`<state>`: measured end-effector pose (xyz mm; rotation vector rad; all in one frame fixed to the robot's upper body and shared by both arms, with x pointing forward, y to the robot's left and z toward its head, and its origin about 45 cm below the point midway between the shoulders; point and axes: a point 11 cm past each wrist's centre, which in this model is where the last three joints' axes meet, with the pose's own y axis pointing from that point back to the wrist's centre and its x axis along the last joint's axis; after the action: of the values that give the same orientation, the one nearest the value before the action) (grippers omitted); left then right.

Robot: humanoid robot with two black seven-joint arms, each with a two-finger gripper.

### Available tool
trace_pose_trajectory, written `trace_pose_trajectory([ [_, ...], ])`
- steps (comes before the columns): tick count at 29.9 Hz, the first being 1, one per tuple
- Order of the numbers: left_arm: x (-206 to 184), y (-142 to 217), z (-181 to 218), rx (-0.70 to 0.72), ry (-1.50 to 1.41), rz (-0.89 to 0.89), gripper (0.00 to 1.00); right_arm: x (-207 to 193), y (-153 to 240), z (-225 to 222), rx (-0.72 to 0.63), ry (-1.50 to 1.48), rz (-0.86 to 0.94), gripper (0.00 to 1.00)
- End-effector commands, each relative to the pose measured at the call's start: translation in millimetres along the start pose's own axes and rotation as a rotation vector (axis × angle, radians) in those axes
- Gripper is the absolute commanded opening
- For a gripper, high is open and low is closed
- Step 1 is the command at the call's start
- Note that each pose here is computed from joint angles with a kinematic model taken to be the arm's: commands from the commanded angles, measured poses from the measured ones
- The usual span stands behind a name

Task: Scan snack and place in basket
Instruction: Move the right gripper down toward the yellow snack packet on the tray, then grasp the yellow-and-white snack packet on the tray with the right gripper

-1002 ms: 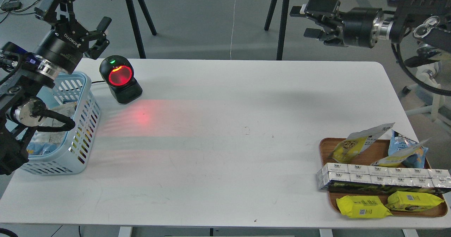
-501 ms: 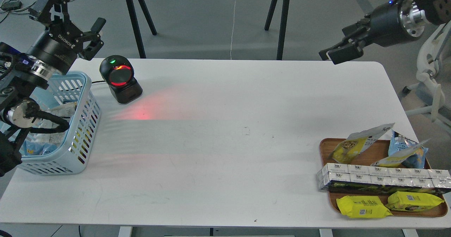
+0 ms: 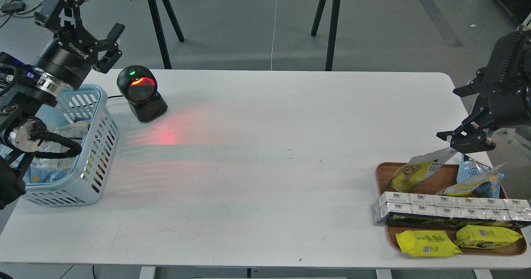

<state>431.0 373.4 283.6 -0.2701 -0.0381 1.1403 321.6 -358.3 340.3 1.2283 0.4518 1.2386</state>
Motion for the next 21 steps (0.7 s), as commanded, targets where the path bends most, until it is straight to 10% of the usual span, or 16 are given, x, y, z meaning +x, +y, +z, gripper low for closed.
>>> trace_pose_trajectory([
  [1,0.9,0.4,-0.9,0.002,0.001,0.004,1.00,-11.0,-9.8,-9.2,0.035,-0.016,-0.025,0.99],
  [21,8.7,5.0,-5.8,0.020,-0.005,0.029,1.00,-13.4,-76.7,-21.5,0.138,-0.030,-0.088,0.96],
])
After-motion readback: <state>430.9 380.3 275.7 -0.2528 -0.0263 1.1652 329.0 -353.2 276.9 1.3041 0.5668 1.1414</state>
